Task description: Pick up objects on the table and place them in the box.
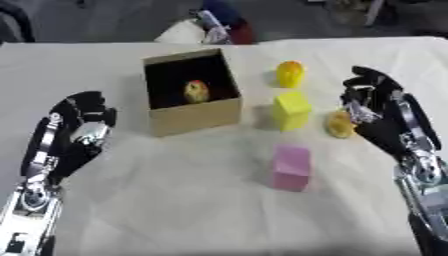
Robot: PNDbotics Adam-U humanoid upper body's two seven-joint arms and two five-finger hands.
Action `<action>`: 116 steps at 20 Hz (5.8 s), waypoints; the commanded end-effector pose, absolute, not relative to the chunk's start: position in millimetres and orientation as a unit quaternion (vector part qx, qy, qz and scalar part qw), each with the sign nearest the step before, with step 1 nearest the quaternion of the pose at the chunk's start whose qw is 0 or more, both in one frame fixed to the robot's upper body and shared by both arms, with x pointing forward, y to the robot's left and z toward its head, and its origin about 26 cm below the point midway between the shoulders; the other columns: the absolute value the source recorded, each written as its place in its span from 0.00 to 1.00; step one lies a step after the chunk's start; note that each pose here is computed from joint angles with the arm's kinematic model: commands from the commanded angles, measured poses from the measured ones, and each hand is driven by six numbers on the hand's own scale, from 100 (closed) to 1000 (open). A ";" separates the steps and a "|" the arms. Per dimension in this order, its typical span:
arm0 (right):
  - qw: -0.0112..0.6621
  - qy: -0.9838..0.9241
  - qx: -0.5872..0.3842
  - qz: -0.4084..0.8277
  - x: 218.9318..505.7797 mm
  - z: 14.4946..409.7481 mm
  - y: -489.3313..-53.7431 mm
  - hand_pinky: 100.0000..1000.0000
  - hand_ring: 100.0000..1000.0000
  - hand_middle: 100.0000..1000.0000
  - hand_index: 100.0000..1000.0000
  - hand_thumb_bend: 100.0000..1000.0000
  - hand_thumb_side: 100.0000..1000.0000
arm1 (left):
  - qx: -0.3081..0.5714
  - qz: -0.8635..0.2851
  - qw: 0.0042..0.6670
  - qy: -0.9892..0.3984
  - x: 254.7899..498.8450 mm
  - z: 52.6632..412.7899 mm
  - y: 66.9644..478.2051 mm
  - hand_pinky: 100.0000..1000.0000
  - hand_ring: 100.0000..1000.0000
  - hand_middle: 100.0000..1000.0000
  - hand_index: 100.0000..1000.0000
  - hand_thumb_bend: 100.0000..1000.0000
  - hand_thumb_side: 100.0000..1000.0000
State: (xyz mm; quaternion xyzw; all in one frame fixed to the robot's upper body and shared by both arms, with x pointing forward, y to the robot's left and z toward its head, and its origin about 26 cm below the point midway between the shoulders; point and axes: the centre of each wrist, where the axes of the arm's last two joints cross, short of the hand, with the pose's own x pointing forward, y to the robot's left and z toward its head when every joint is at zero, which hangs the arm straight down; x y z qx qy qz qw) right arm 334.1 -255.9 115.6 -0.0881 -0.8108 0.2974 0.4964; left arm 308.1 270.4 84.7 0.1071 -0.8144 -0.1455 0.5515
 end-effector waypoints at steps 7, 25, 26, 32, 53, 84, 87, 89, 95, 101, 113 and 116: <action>0.429 -0.649 -0.088 0.622 346.7 153.9 -259.9 0.74 0.81 0.84 1.00 0.08 0.38 | 0.110 -0.159 0.543 -0.817 308.4 90.9 273.2 0.71 0.71 0.64 0.76 0.27 0.37; 0.351 -0.524 -0.105 0.769 356.4 159.8 -233.5 0.78 0.86 0.87 1.00 0.22 0.41 | 0.110 -0.162 0.546 -0.815 307.8 89.5 273.9 0.71 0.71 0.64 0.76 0.27 0.37; 0.349 -0.522 -0.107 0.770 357.1 159.7 -232.3 0.78 0.86 0.87 1.00 0.22 0.41 | 0.110 -0.162 0.546 -0.814 307.8 89.5 274.1 0.71 0.71 0.64 0.76 0.27 0.37; 0.342 -0.497 -0.113 0.789 361.4 151.1 -226.6 0.79 0.87 0.88 1.00 0.23 0.42 | 0.110 -0.161 0.547 -0.814 307.6 89.2 274.0 0.71 0.71 0.64 0.76 0.27 0.37; 0.338 -0.572 -0.195 0.722 373.1 134.7 -220.3 0.68 0.65 0.45 0.81 0.11 0.11 | 0.109 -0.157 0.548 -0.814 307.2 88.5 273.8 0.71 0.70 0.64 0.76 0.27 0.37; 0.362 -0.598 -0.241 0.673 486.2 186.1 -87.2 0.78 0.83 0.88 1.00 0.18 0.43 | 0.076 -0.176 0.537 -0.821 313.0 94.3 259.1 0.72 0.70 0.64 0.76 0.27 0.38; 0.337 -0.589 -0.269 0.684 484.8 184.0 -82.7 0.80 0.86 0.95 1.00 0.25 0.44 | 0.075 -0.177 0.538 -0.820 312.7 93.4 259.2 0.72 0.70 0.64 0.76 0.27 0.38; 0.318 -0.588 -0.283 0.688 484.3 188.1 -83.4 0.81 0.87 0.97 1.00 0.21 0.47 | 0.077 -0.176 0.540 -0.819 312.2 92.4 259.9 0.72 0.70 0.64 0.76 0.28 0.38; 0.271 -0.611 -0.297 0.682 481.7 233.4 -112.4 0.81 0.87 0.94 1.00 0.27 0.34 | 0.086 -0.172 0.546 -0.815 309.7 88.8 264.9 0.72 0.70 0.64 0.76 0.27 0.38; 0.311 -0.591 -0.262 0.696 470.6 258.8 -182.9 0.82 0.87 0.92 1.00 0.23 0.24 | 0.099 -0.168 0.553 -0.810 306.6 84.9 271.8 0.72 0.70 0.64 0.76 0.26 0.38; 0.478 -0.447 -0.225 0.722 489.7 179.4 -232.0 0.84 0.91 0.98 1.00 0.28 0.34 | 0.098 -0.166 0.551 -0.812 306.9 85.4 271.0 0.72 0.71 0.65 0.76 0.26 0.38; 0.484 -0.434 -0.226 0.725 492.2 167.9 -232.1 0.84 0.90 0.97 1.00 0.28 0.33 | 0.096 -0.166 0.551 -0.812 307.1 85.6 270.5 0.72 0.71 0.65 0.76 0.26 0.38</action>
